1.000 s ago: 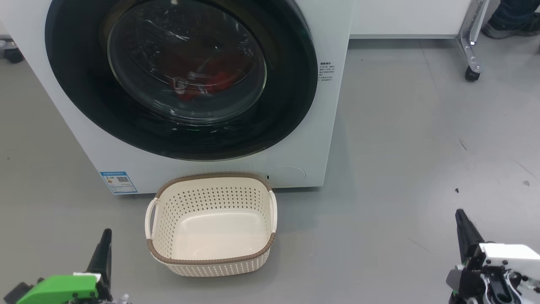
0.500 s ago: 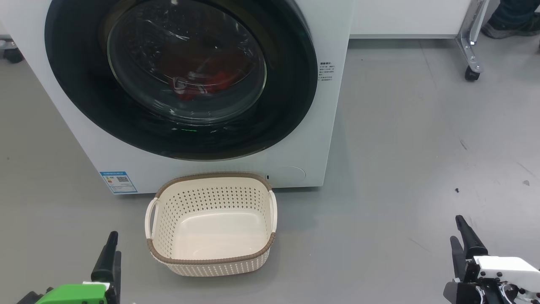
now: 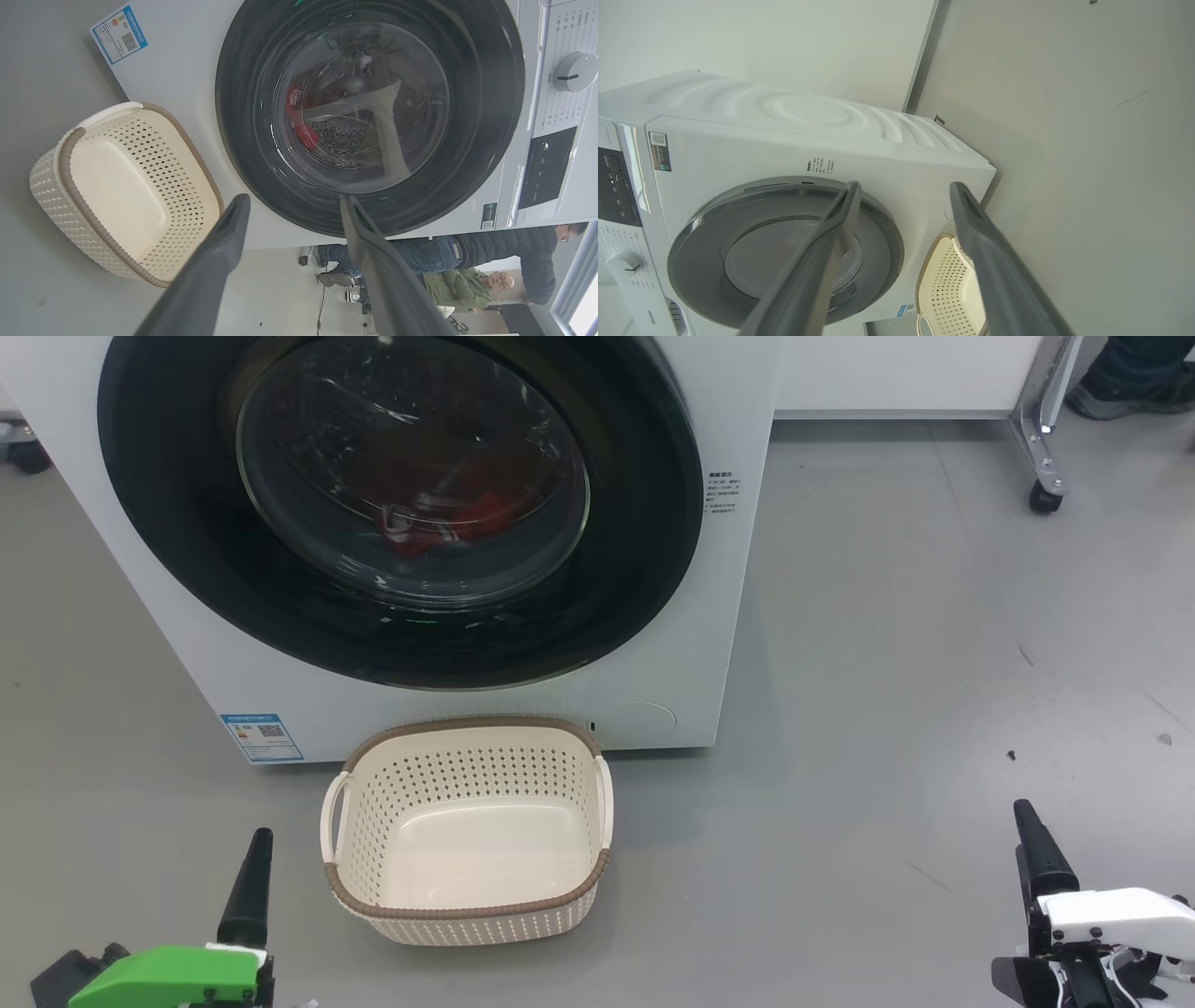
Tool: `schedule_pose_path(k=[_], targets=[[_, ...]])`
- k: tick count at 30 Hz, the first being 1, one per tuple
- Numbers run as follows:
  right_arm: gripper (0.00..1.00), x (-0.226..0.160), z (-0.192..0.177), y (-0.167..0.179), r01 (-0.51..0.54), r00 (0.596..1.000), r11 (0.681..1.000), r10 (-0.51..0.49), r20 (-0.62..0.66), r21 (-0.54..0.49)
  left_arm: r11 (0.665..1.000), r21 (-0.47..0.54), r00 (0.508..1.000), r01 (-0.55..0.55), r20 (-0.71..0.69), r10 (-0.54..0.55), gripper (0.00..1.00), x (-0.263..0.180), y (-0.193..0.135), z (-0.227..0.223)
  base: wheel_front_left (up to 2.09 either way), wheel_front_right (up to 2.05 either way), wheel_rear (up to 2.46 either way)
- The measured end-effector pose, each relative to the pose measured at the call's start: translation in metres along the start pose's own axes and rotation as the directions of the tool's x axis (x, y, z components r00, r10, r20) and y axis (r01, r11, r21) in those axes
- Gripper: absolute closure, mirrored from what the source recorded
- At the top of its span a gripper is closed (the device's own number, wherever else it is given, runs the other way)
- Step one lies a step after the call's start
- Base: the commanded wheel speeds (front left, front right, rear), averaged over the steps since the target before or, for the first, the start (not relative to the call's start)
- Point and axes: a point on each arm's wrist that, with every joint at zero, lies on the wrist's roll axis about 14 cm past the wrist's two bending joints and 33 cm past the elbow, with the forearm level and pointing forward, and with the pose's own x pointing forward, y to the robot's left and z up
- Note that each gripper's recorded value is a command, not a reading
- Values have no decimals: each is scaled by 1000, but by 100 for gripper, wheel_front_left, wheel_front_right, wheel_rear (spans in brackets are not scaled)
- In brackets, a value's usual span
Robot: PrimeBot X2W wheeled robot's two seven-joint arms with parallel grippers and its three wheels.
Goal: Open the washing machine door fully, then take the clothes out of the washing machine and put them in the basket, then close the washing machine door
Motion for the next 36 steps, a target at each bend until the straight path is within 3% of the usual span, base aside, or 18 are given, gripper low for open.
schedule_pose_path(k=[7, 13, 27, 36], targets=[[0, 2, 1, 5, -16, 1000, 986, 14, -12, -163, 991, 134, 1000, 24, -9, -23, 0, 2, -8, 0, 0, 0, 0], [0, 4, -3, 10, -34, 999, 956, 27, -27, -291, 952, 303, 999, 48, -31, -41, 0, 5, -14, -3, 0, 0, 0], [0, 4, -18, 12, -77, 995, 812, 29, -91, -579, 811, 579, 996, 82, -77, -45, 0, 5, -21, -20, 0, 0, 0], [0, 2, -31, 13, -111, 992, 716, 36, -122, -689, 713, 693, 993, 109, -104, -50, 0, 2, -22, -33, 0, 0, 0]])
